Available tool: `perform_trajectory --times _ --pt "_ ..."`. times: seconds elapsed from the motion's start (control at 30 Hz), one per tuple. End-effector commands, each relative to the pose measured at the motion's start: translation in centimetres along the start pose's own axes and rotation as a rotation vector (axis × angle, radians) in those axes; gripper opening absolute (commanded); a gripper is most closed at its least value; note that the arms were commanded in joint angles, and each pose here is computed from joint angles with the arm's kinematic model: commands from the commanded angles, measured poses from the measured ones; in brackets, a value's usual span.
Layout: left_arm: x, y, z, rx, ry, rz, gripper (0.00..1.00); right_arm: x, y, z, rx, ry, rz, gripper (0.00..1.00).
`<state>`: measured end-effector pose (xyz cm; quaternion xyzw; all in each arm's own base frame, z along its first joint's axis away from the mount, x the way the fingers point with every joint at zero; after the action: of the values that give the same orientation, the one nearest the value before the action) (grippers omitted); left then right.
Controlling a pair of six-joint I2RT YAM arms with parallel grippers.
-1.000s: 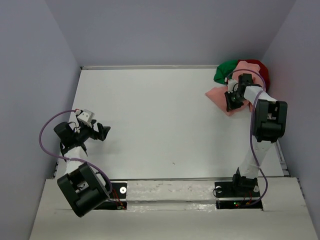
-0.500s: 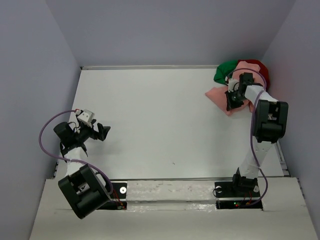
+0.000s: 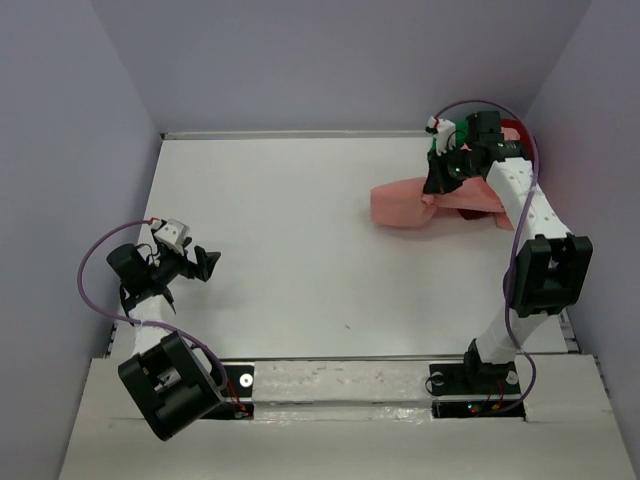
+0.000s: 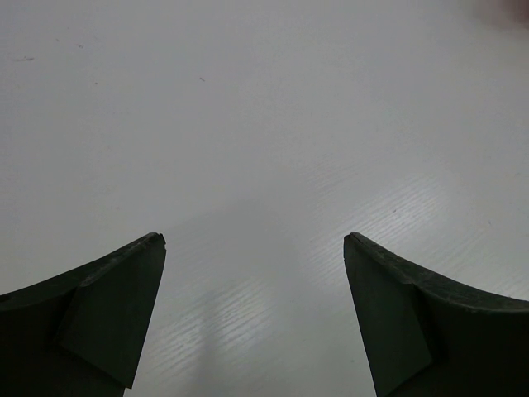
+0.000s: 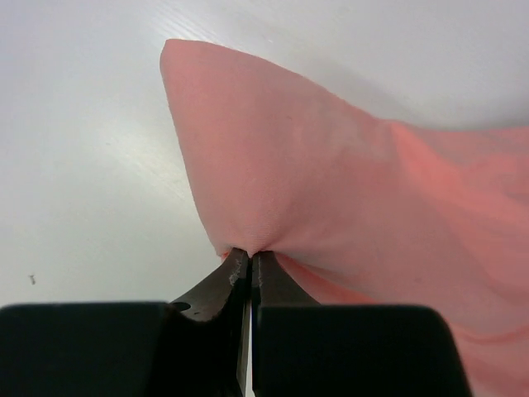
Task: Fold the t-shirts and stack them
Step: Grab crumpled tshirt from the corner of the board with the right arm, then move the tshirt to the center of the board, then flatten out the tshirt
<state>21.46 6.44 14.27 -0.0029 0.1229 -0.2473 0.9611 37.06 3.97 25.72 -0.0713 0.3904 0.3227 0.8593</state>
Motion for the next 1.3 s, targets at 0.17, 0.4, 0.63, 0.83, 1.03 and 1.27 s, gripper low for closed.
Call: perform_trajectory --times 0.17,0.4,0.63,0.83,1.03,1.27 --pt "0.2 0.0 0.8 0.045 -0.025 -0.025 0.99 -4.0 10.3 5.3 -0.211 -0.115 0.364 0.00" --pt "0.2 0.0 0.7 0.039 -0.022 -0.026 0.99 -5.7 12.9 7.2 -0.280 -0.196 0.608 0.00" --pt "0.1 -0.1 0.7 0.049 -0.025 -0.023 0.99 -1.4 14.8 7.7 -0.312 -0.101 0.761 1.00" --pt "0.2 -0.1 0.8 0.051 -0.026 -0.026 0.99 -0.1 14.0 6.8 -0.356 -0.047 0.647 1.00" --pt "0.2 -0.2 0.7 0.052 -0.025 -0.031 0.99 1.1 9.9 4.5 -0.308 0.014 0.115 1.00" --pt "0.4 -0.4 0.8 0.066 -0.023 -0.043 0.99 1.9 3.4 -0.8 -0.188 0.111 -0.252 0.99"
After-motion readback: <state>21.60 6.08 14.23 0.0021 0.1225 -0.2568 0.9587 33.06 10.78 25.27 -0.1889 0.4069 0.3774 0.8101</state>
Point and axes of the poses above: each gripper's point midway between its finger pads, its own x axis out along the fingers, its own y axis along the line the jaws close on, z = x × y, the point moved 9 cm from there along -x, back along the fingers, and after that the axes turned 3 degrees about -x, right-handed, at the moved point
